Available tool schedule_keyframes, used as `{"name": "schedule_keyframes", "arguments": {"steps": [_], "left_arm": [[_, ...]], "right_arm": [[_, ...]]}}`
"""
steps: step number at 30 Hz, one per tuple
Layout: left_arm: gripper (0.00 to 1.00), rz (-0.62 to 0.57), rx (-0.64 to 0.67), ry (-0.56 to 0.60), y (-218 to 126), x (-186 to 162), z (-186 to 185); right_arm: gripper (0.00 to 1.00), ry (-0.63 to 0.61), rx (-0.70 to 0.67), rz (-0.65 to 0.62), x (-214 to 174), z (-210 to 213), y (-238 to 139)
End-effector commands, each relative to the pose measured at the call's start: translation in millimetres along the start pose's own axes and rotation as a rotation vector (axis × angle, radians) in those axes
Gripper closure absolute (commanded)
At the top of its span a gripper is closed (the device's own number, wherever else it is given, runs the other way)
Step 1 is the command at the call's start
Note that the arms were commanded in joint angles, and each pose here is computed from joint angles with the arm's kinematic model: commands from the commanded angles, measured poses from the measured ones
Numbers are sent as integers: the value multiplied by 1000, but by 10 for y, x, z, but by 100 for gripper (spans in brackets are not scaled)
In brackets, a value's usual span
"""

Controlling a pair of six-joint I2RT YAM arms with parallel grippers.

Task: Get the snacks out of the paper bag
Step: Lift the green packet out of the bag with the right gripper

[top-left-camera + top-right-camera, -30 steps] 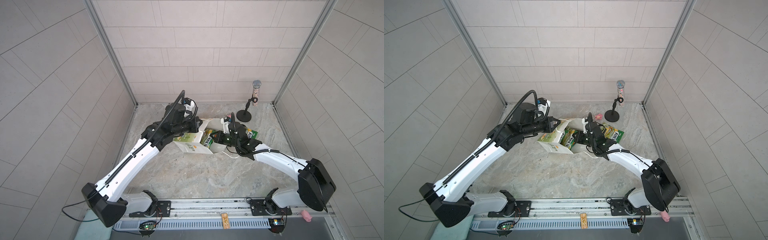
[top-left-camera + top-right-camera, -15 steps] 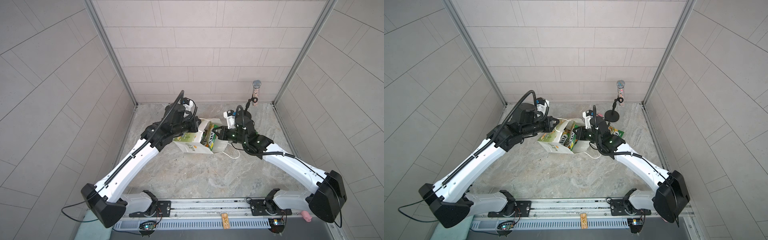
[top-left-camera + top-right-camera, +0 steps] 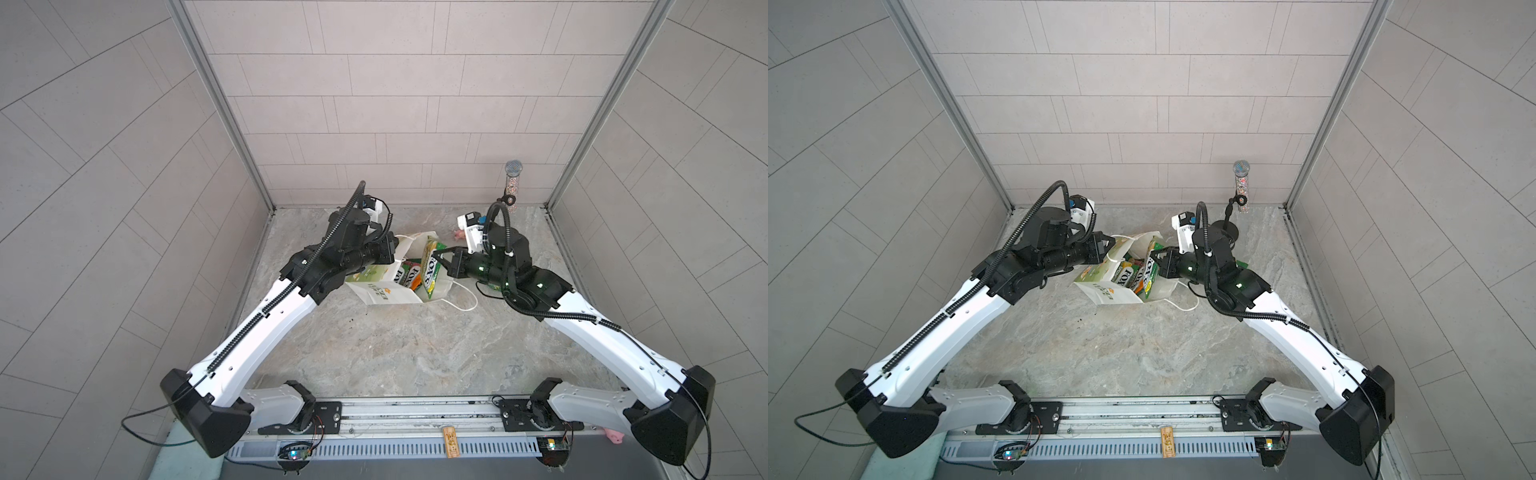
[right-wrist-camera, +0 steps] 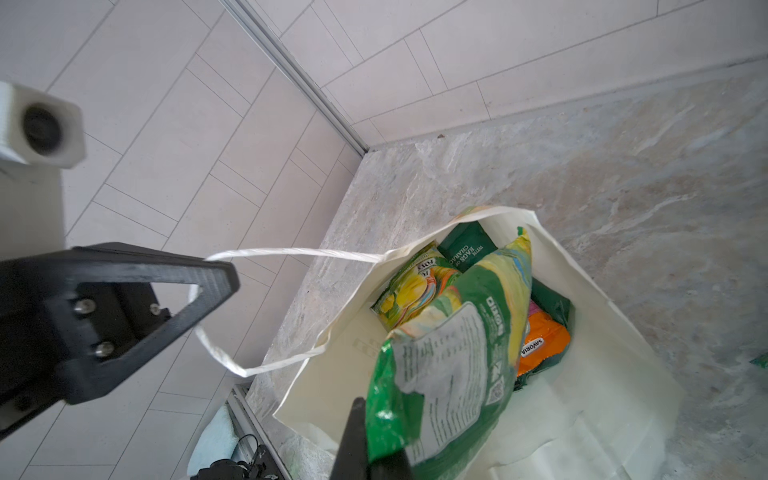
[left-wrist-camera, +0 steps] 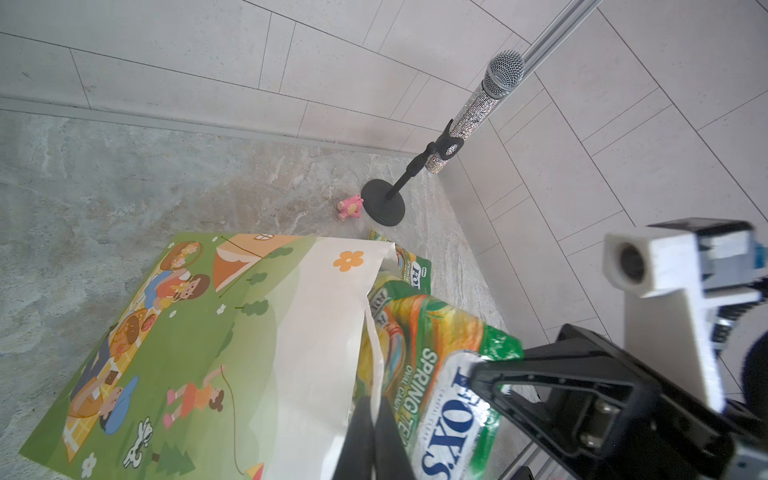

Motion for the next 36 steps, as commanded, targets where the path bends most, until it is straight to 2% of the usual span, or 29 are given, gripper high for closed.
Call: {"name": "schedule_keyframes", "arguments": {"steps": [1,7,19,30,33,36], "left_arm": [[100,-21,0,-6,-76,27,8],[100,-13,-4,-6,-55,14,7],[100,-15,-7,-9,-67,2,13],[100,-17,-16,-8,-93,2,-3],[100,-15,-19,-10,-87,4,-7],[100,-15,-22,-7,-93,9,-17]], "right_arm": [[100,-52,20,-110,297,146,-288],[100,-80,3,-179,414,178,-529],[100,-143,-184,-300,567,45,-1051],[100,-69,-472,-219,430,-748,-1248],[100,-31,-495,-160,334,-981,-1225],[100,15,-459,-78,192,-1155,-1117]]}}
Point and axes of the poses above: each gripper's point midway between its finger pads, its own y axis out along the fingers, its own z axis along the line the jaws close on, x = y × z, the point moved 3 cm from there along -y, back along the fingers, and after that the axes turned 9 degrees about -y, right-handed, at the moved point
